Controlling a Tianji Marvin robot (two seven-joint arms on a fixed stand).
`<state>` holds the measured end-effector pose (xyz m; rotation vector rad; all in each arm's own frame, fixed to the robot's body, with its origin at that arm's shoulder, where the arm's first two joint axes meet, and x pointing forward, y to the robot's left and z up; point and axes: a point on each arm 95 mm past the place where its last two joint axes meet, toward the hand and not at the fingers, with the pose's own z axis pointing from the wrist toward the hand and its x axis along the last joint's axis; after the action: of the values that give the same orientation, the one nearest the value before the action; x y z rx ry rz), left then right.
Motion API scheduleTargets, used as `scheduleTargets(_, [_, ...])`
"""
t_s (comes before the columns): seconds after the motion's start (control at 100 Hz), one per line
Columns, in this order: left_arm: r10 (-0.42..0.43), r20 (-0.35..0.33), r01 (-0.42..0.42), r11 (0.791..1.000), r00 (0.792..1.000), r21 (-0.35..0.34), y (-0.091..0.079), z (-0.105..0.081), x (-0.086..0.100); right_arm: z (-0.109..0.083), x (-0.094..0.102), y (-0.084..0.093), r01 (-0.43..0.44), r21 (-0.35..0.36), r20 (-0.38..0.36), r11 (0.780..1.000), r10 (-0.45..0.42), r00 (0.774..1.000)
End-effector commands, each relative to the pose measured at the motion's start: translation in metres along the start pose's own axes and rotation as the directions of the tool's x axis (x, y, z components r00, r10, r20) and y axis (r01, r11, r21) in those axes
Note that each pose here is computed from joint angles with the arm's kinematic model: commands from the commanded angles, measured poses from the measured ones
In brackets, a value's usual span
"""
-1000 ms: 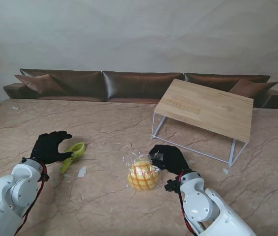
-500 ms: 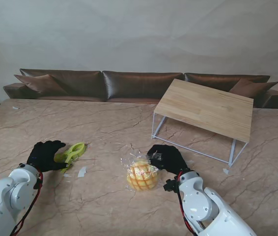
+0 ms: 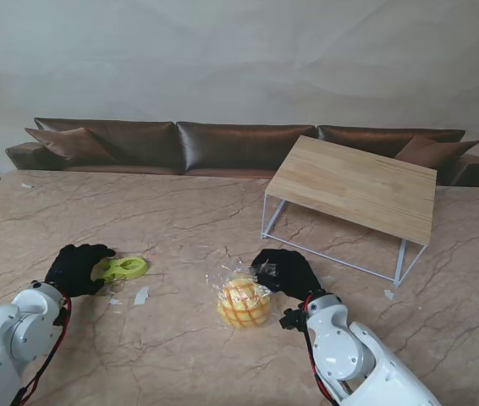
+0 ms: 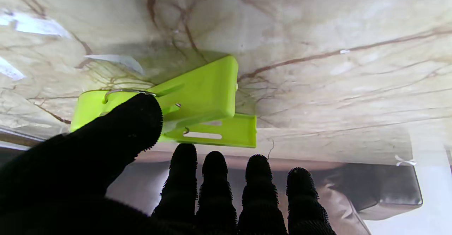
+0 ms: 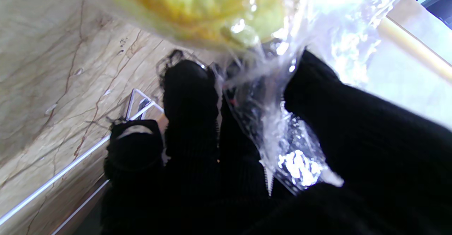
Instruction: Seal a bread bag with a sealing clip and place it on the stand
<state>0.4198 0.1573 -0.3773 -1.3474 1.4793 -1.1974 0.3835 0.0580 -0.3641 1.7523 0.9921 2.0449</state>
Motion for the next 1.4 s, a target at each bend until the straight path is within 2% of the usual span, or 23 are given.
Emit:
scheduleTargets(0.0, [0.001, -0.003, -0.001, 1.000, 1.000, -0.005, 0.005, -0.004, -0.001, 0.000, 0.003, -0.003, -0.008, 0.004, -0.006, 1.000, 0.008, 1.000])
scheduleTargets(0.1, [0.010, -0.014, -0.009, 0.999, 1.000, 0.032, 0.005, -0.005, -0.001, 0.000, 0.003, -0.003, -0.007, 0.006, -0.006, 1.000, 0.007, 1.000])
scheduleTargets(0.23, [0.028, -0.034, -0.027, 0.999, 0.999, 0.043, 0.007, -0.007, -0.001, -0.001, 0.003, -0.002, -0.007, 0.008, -0.007, 1.000, 0.007, 1.000])
scheduleTargets(0.81, [0.121, -0.086, -0.124, 0.992, 0.989, -0.026, 0.018, -0.004, 0.002, -0.003, 0.003, -0.002, -0.014, 0.005, -0.008, 1.000, 0.015, 1.000])
scheduleTargets(1.39, [0.124, -0.088, -0.130, 0.989, 0.988, -0.072, 0.018, 0.024, 0.008, -0.002, 0.003, -0.005, -0.029, 0.018, -0.022, 0.999, 0.029, 0.999])
